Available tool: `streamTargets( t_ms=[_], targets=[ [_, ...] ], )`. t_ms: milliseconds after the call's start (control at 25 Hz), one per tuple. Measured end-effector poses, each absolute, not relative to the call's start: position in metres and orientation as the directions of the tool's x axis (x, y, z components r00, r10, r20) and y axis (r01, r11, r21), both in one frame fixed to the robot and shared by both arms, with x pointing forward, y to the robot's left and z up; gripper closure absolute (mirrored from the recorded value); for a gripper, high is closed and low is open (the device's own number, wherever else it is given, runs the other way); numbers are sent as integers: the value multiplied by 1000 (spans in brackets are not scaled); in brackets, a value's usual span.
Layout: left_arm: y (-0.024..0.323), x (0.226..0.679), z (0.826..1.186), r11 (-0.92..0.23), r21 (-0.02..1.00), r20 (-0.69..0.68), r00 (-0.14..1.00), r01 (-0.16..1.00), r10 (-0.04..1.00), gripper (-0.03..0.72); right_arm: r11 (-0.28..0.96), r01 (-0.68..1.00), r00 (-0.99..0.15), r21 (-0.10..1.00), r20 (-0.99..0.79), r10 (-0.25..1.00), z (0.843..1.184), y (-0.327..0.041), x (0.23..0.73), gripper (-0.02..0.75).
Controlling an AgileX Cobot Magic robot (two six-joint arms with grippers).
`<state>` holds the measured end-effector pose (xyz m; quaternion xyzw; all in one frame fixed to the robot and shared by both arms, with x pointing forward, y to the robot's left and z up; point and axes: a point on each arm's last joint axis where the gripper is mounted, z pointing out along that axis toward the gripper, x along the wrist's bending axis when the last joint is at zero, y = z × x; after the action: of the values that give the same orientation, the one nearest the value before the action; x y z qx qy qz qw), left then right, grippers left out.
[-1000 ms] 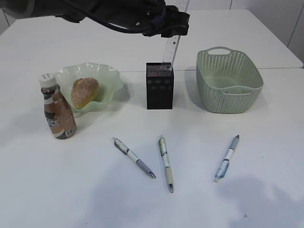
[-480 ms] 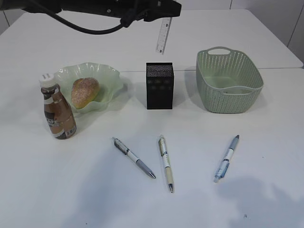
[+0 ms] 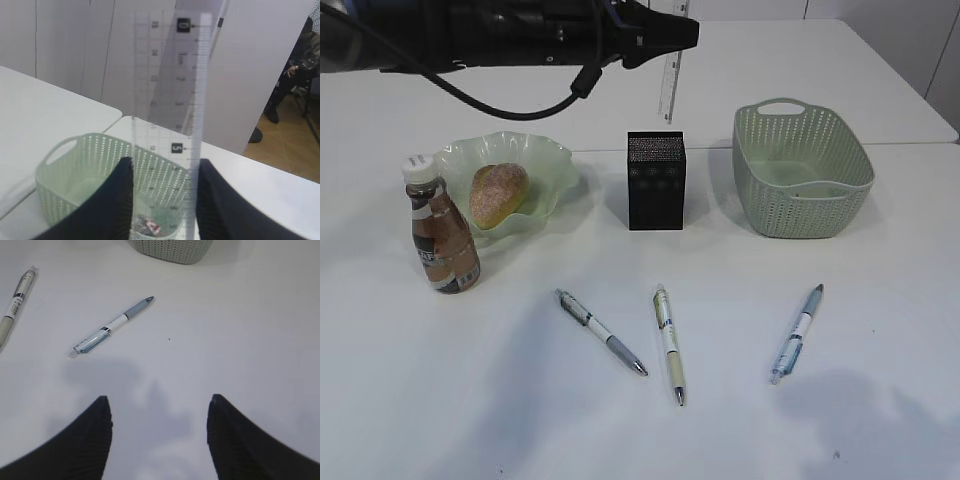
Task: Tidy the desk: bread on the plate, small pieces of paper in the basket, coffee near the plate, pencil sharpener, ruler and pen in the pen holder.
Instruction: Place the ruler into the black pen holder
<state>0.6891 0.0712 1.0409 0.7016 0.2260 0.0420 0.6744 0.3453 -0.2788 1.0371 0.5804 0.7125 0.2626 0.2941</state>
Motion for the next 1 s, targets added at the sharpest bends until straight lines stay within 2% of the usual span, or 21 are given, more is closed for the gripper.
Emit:
streamTargets(
  t_ms=[240,600,1000],
  targets=[
    [79,700,1020,-4,978,-189,900,207,392,458,188,673,-153,716,-114,982,1037,-279,345,260],
    [84,711,1014,-89,990,-51,860,111,507,458,188,672,-154,717,-114,982,1037,-279,345,260],
    [71,710,1000,-144,986,2,859,83,511,458,188,661,-158,727,-110,981,1038,-278,346,260]
  ],
)
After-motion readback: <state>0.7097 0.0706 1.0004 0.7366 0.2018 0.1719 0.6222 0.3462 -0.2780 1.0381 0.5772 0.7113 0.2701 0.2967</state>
